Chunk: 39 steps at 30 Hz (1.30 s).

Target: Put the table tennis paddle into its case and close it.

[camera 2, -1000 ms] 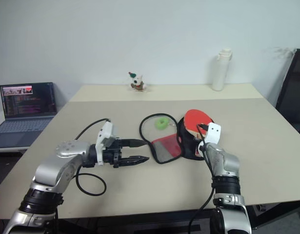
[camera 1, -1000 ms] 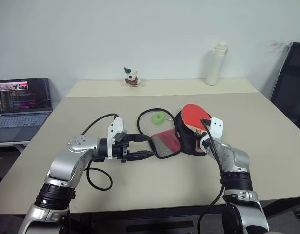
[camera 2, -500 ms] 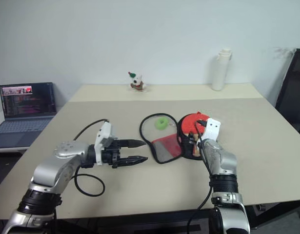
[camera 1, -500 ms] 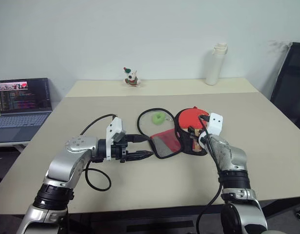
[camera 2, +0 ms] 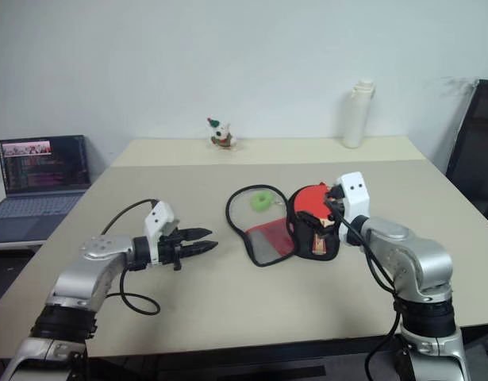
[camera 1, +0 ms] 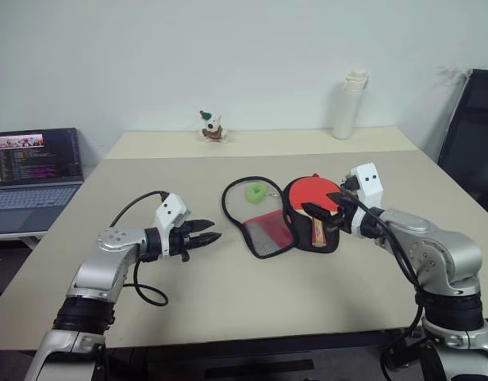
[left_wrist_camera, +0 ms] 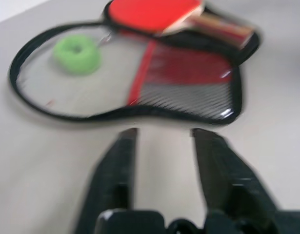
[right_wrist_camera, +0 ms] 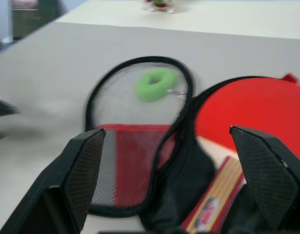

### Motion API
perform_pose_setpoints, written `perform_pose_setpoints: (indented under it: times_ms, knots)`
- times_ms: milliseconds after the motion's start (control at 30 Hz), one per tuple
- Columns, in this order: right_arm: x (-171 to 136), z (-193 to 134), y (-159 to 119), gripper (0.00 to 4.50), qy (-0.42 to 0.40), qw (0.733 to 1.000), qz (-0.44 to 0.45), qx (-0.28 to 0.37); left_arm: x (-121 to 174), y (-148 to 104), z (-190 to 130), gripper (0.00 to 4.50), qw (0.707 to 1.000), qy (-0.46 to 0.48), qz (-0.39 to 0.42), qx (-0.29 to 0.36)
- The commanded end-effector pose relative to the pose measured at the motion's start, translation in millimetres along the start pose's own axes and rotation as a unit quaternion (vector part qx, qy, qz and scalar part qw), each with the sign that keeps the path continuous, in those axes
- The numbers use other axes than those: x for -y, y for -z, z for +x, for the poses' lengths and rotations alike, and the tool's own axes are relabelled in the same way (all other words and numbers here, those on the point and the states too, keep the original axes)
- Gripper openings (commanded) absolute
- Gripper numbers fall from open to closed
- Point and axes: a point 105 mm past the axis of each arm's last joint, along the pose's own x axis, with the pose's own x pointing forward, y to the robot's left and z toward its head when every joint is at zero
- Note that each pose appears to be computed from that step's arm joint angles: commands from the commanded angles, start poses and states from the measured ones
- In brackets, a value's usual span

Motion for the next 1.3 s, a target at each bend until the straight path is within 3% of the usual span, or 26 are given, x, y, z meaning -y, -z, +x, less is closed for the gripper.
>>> perform_pose_setpoints:
  times_ms: [33, 67, 200, 533, 733, 900, 1000, 1300]
  knots:
    - [-9, -11, -20, 4.50, -0.030, 0.999, -0.024, 0.019, -12, -7, 10, 0.37, 1.000, -0.014, 0.027, -0.003]
    - [-12, -13, -18, 4.50, -0.044, 0.998, -0.031, 0.010, -14, -7, 13, 0.02, 0.999, -0.014, 0.032, -0.005]
    - [-17, -23, -11, 4.50, -0.078, 0.996, -0.049, -0.014, -19, -5, 27, 0.02, 0.999, -0.016, 0.035, -0.009]
    - [-7, -29, -9, 4.50, -0.058, 0.996, -0.060, -0.019, -6, 0, 78, 0.02, 1.000, -0.004, -0.004, 0.018]
    - [-3, -31, -9, 4.50, -0.046, 0.997, -0.060, -0.017, -3, -7, 95, 0.02, 0.998, -0.007, -0.034, 0.044]
    - [3, -34, -8, 4.50, -0.030, 0.998, -0.059, -0.017, -3, -29, 108, 0.02, 0.996, -0.013, -0.040, 0.073]
    - [4, -36, -8, 4.50, -0.025, 0.998, -0.060, -0.017, 0, -39, 112, 0.02, 0.997, 0.001, -0.028, 0.077]
    - [7, -43, -4, 4.50, -0.010, 0.998, -0.053, -0.017, -20, -32, 91, 0.02, 0.998, -0.025, -0.003, 0.055]
